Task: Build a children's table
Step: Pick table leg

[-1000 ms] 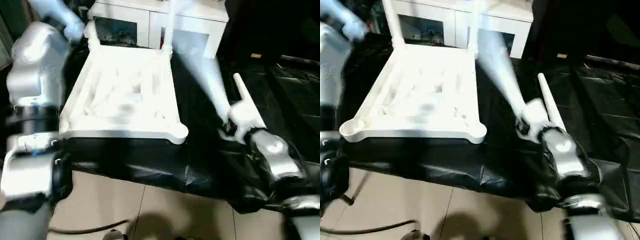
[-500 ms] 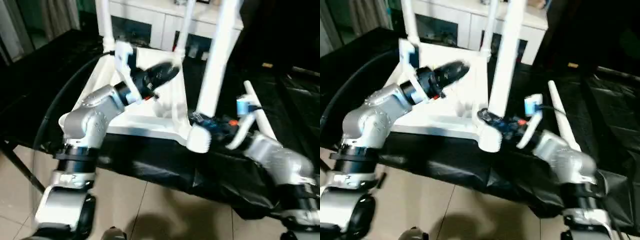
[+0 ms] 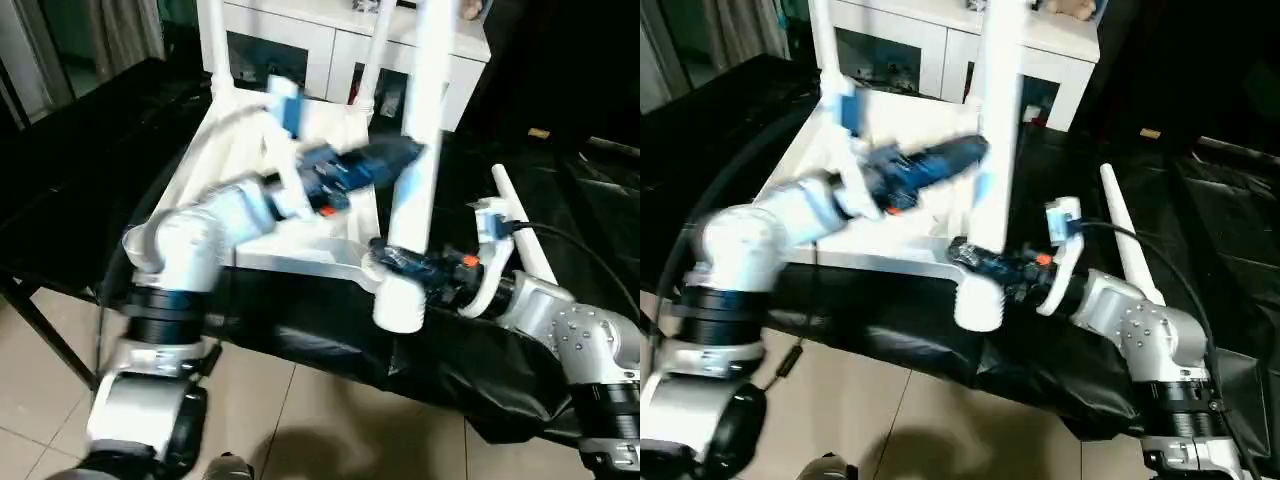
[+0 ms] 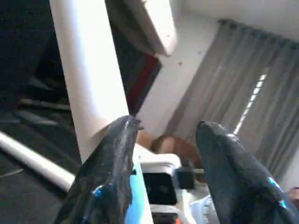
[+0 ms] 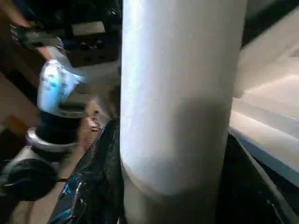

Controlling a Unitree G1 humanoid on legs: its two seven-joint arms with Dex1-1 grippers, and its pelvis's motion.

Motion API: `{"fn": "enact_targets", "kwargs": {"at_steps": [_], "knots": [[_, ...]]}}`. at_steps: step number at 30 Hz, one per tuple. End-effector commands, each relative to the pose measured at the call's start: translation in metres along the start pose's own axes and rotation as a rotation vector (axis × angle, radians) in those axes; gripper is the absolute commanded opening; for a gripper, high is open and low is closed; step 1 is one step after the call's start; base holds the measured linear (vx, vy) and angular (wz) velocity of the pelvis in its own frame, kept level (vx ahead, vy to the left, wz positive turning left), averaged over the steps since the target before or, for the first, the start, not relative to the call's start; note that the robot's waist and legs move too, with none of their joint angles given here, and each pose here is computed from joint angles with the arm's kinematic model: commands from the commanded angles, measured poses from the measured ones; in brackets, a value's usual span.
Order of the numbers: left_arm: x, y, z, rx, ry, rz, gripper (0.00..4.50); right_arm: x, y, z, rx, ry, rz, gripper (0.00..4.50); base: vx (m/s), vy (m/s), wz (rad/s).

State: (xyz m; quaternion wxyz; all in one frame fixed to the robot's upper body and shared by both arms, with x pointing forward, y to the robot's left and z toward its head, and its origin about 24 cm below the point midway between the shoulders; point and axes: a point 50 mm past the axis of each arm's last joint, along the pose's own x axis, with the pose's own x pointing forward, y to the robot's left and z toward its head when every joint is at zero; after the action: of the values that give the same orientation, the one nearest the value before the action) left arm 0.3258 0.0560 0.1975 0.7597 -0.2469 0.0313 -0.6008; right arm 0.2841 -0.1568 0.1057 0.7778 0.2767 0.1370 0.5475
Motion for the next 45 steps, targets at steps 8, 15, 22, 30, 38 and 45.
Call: {"fn": "enact_targets", "kwargs": {"at_steps": [8,15,22,30,38,45], "knots": [[0.015,0.007,0.009,-0.056,-0.096,0.081,2.70,0.011,0.007,0.000,-0.202,0.097,-0.066,1.87,0.000,0.000,0.00],[0.016,0.008,-0.005,-0.039,0.028,0.067,2.44,0.013,0.005,-0.005,-0.244,0.132,-0.083,1.87,0.000,0.000,0.00],[0.016,0.011,-0.002,-0.021,0.030,0.095,1.87,0.015,0.005,-0.009,-0.258,0.164,-0.092,1.87,0.000,0.000,0.00],[0.012,0.011,-0.007,0.041,0.088,0.055,1.77,0.013,0.004,-0.009,-0.318,0.208,-0.107,1.87,0.000,0.000,0.00],[0.007,0.015,-0.003,0.122,0.162,0.051,1.77,0.017,0.000,-0.006,-0.331,0.201,-0.111,2.63,0.000,0.000,0.00],[0.012,0.010,-0.003,0.150,0.200,-0.024,1.77,0.019,-0.004,-0.005,-0.394,0.300,-0.116,3.09,0.000,0.000,0.00]]}}
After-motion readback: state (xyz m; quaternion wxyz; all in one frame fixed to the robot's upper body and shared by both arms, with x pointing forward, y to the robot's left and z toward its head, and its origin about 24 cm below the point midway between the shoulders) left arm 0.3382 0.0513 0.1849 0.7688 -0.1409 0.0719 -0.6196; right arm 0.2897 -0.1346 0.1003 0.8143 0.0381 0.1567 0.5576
